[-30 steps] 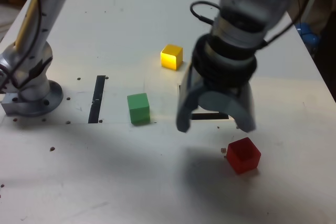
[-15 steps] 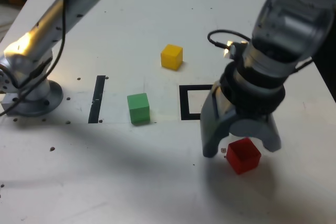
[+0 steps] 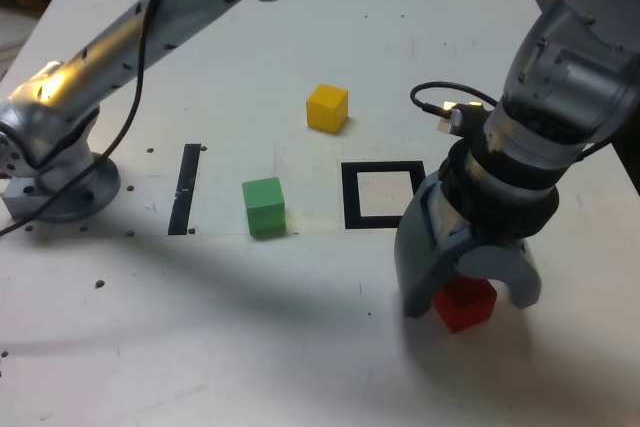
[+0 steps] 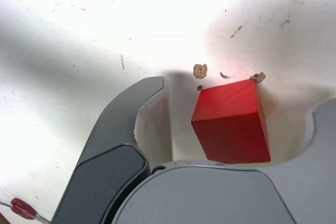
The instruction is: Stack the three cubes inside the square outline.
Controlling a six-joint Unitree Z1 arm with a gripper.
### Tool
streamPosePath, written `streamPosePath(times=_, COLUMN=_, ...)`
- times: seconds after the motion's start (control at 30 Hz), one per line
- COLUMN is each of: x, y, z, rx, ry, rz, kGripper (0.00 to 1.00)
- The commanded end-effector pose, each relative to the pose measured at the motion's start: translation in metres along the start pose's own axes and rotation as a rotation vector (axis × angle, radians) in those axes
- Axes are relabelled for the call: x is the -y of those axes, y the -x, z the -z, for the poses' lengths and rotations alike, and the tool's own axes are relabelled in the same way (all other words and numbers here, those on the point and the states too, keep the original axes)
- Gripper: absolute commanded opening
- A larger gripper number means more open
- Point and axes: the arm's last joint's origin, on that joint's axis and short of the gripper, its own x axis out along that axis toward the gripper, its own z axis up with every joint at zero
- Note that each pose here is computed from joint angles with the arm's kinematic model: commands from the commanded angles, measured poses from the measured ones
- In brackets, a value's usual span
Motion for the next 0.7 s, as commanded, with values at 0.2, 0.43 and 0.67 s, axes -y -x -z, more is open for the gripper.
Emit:
streamPosePath(times=0.2, x=0.0007, y=-0.0022, z=-0.0065, rx=0.003, ry=-0.015, rz=-0.002, kGripper=0.33)
streamPosePath(times=0.43, x=0.0010, y=-0.0030, z=-0.0070, rx=0.000, ry=-0.019, rz=0.000, kGripper=0.33)
streamPosePath(times=0.67, x=0.0010, y=-0.0031, z=-0.0067, rx=-0.003, ry=-0.022, rz=0.001, kGripper=0.33)
